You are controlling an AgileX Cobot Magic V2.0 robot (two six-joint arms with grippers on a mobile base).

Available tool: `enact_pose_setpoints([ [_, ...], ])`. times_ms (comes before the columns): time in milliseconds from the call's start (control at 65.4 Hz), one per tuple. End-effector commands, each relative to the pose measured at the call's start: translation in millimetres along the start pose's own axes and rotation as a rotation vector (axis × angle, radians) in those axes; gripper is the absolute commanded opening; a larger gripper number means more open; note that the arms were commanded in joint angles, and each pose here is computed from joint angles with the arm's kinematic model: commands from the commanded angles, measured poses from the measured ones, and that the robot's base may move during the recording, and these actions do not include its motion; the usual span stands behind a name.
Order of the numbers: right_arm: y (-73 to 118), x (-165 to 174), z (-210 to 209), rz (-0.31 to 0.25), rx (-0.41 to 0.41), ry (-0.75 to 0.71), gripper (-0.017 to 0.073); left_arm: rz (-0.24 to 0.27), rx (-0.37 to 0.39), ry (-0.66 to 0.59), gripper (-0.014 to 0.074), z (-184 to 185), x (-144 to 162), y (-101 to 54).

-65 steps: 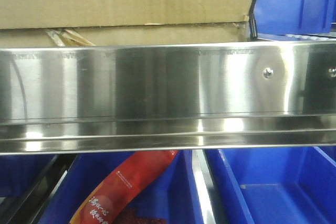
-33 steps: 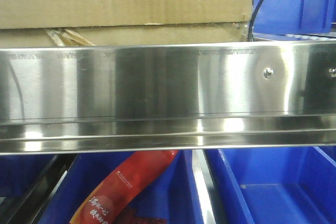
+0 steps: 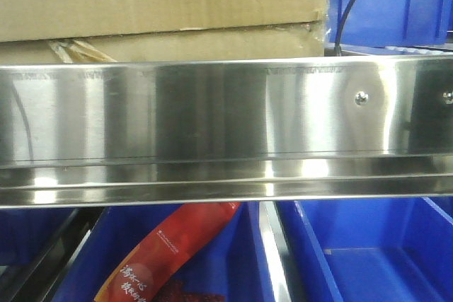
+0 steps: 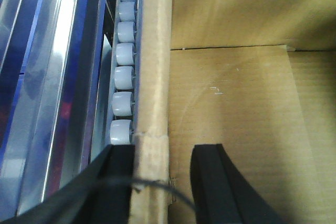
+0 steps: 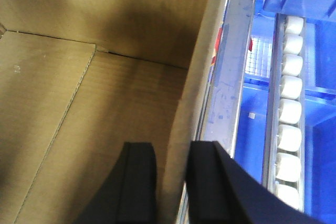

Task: Grab carton from right shelf to conveyor
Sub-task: 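Close both grippers on the carton's opposite side walls, then lift the carton with both grippers and pull it off the shelf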

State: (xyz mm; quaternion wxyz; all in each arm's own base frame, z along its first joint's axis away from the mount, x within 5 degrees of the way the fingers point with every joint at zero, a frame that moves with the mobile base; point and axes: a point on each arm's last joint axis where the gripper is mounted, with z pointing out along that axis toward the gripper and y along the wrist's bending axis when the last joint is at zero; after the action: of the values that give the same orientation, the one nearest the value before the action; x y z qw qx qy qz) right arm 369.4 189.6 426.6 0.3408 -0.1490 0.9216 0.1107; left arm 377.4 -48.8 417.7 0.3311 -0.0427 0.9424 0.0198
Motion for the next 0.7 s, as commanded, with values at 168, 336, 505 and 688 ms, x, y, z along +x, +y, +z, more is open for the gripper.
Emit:
enact_pose_setpoints([
  [168, -1.6, -5.1, -23.1, -0.010, 0.009, -0.072, -0.0066, 0.016, 0.005, -0.061, -0.0016, -26.4, -1.7, 4.5],
  [336, -1.5, -5.8, -56.5, -0.009, 0.000, -0.136, -0.0066, -0.006, 0.047, -0.141, -0.0016, -60.0, -5.1, 7.4],
  [505, -1.8, -3.5, -101.5, -0.009, -0.013, -0.223, -0.0066, -0.028, 0.087, -0.241, -0.0016, -104.1, -3.8, 13.6],
  [688, -2.9, 4.3, -132.3, -0.008, -0.020, -0.268, -0.0066, -0.040, 0.110, -0.297, -0.0016, -132.8, 2.8, 18.9],
])
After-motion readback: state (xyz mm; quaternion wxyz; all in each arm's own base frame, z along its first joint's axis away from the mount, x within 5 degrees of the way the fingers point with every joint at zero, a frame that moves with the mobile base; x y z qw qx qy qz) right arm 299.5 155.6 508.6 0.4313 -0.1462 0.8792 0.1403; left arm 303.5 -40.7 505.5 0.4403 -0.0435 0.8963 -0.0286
